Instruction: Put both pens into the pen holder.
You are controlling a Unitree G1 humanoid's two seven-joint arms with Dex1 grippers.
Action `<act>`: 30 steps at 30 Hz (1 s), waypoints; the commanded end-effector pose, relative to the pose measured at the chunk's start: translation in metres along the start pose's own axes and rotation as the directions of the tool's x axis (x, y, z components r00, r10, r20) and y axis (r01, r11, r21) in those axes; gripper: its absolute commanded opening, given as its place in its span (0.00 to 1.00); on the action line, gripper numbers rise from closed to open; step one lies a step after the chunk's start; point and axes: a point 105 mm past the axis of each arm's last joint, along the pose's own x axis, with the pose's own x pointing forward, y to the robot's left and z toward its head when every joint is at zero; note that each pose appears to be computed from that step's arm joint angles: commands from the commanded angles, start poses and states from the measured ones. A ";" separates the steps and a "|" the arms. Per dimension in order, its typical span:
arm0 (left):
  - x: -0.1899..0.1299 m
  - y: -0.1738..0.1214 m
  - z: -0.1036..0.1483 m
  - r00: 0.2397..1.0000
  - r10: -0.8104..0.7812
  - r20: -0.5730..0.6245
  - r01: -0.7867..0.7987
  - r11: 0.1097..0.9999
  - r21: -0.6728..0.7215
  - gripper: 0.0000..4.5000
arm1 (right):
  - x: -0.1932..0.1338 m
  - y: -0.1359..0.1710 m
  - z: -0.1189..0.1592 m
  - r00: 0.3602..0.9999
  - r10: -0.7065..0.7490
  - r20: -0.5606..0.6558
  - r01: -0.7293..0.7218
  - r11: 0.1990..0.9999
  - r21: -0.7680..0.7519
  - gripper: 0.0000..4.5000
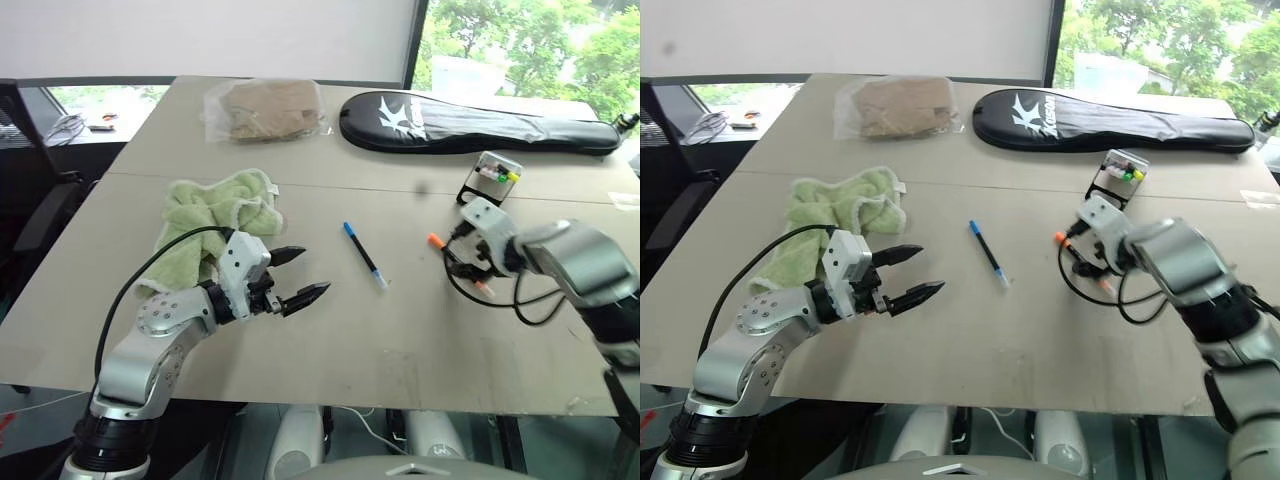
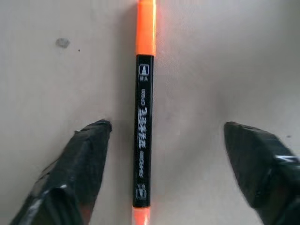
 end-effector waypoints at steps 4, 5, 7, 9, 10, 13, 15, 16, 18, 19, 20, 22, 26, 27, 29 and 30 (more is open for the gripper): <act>0.002 -0.006 0.010 0.999 -0.010 0.033 0.009 0.999 0.031 0.94 | 0.016 -0.001 0.022 0.995 0.027 -0.100 -0.019 0.997 0.074 0.22; 0.002 -0.006 0.009 0.999 -0.008 0.031 0.007 0.999 0.032 0.94 | 0.018 -0.001 0.023 0.993 0.029 -0.112 -0.022 0.998 0.059 0.11; 0.002 -0.007 0.009 0.999 -0.004 0.033 0.003 1.000 0.030 0.94 | 0.025 -0.003 0.020 0.989 0.036 -0.145 -0.031 0.999 0.033 0.01; 0.002 -0.008 0.009 0.999 0.000 0.034 -0.001 1.000 0.029 0.94 | 0.030 -0.005 0.015 0.984 0.040 -0.176 -0.038 0.999 0.016 0.01; 0.002 -0.009 0.009 0.999 0.002 0.035 -0.003 1.000 0.029 0.94 | 0.032 -0.006 0.014 0.982 0.045 -0.182 -0.044 0.999 0.008 0.01; 0.001 -0.009 0.009 0.999 0.027 0.042 -0.028 0.999 0.024 0.94 | 0.027 -0.011 0.022 0.990 0.063 -0.122 -0.065 0.998 -0.010 0.01; 0.000 -0.010 0.009 0.998 0.038 0.043 -0.038 0.999 0.021 0.94 | 0.018 -0.014 0.038 0.997 0.081 -0.005 -0.081 0.997 -0.011 0.01; 0.000 -0.010 0.009 0.998 0.042 0.043 -0.043 0.999 0.019 0.94 | 0.010 -0.015 0.046 0.993 0.100 0.056 -0.099 0.995 -0.015 0.01; -0.001 -0.011 0.007 0.998 0.046 0.036 -0.047 0.999 0.023 0.94 | -0.012 -0.018 0.069 0.968 0.096 0.231 -0.090 0.995 -0.036 0.01; -0.001 -0.012 0.006 0.998 0.046 0.036 -0.047 0.999 0.021 0.94 | -0.025 -0.019 0.080 0.944 0.107 0.313 -0.108 0.994 -0.014 0.01; -0.001 -0.013 0.007 0.998 0.046 0.038 -0.047 0.999 0.019 0.94 | -0.037 -0.019 0.088 0.917 0.114 0.382 -0.121 0.993 -0.008 0.01; 0.001 -0.012 0.008 0.998 0.044 0.044 -0.045 0.999 0.017 0.94 | -0.068 -0.019 0.113 0.755 0.111 0.646 -0.133 0.991 -0.015 0.01; 0.008 -0.006 0.020 0.995 0.038 0.095 -0.040 0.999 0.014 0.94 | -0.107 -0.032 0.130 0.441 -0.020 0.897 -0.139 0.986 0.090 0.01; 0.009 -0.003 0.024 0.993 0.047 0.113 -0.050 0.999 0.022 0.94 | -0.117 -0.041 0.134 0.362 -0.090 0.928 -0.089 0.987 0.131 0.01; 0.011 0.005 0.034 0.986 0.071 0.151 -0.075 0.997 0.025 0.94 | -0.133 -0.059 0.138 0.234 -0.208 0.950 0.018 0.978 0.210 0.01; 0.012 0.008 0.039 0.982 0.076 0.171 -0.082 0.996 0.033 0.94 | -0.137 -0.065 0.138 0.193 -0.250 0.949 0.078 0.968 0.239 0.01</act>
